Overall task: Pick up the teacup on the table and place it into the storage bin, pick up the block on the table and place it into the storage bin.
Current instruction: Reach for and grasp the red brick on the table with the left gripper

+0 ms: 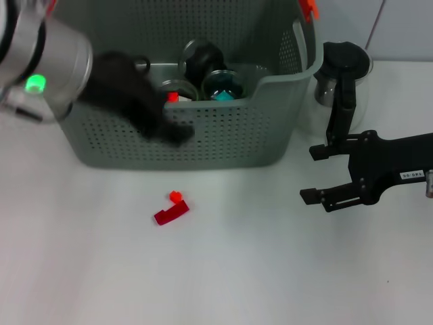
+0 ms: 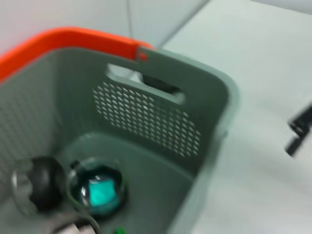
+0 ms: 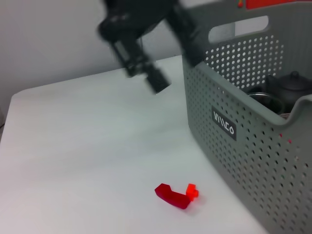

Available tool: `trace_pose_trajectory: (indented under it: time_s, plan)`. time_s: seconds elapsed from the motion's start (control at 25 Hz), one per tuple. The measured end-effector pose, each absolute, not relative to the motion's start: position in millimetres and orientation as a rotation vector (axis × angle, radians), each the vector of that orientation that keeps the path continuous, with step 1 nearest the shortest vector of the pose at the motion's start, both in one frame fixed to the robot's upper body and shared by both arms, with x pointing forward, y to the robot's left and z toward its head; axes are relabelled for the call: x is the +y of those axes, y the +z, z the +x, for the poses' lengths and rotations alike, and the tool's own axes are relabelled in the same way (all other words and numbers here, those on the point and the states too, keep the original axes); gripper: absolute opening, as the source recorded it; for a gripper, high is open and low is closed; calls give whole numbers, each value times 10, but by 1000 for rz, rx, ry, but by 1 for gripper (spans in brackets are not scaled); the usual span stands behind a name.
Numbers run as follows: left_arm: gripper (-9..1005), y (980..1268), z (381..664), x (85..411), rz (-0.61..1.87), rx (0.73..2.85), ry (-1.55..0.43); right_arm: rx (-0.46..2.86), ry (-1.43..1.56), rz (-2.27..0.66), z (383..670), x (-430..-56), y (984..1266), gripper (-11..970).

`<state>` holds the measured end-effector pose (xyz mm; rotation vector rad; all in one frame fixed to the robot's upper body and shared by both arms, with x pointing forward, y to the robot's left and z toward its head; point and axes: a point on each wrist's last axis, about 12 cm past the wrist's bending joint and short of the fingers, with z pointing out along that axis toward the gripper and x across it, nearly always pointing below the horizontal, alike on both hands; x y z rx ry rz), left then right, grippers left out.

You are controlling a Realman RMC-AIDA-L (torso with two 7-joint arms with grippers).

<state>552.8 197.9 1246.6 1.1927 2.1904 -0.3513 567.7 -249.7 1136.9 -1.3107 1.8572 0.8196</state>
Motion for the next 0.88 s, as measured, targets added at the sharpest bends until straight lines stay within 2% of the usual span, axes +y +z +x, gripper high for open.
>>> trace_pose_trajectory:
  time_s: [0.32,0.52,0.88]
  plan:
    - [700,12030,5289,1981,1268,2339,-410,1857,821,-1310,5676,-2493,11366,915]
    - [700,11800,5348,1865,1315,2387,-410,1854,824,-1317,5677,-2470,11367,914]
    - [702,11526,5462,1581,1340,2474,-216,1852,828,-1318,5661,-2466,11352,914]
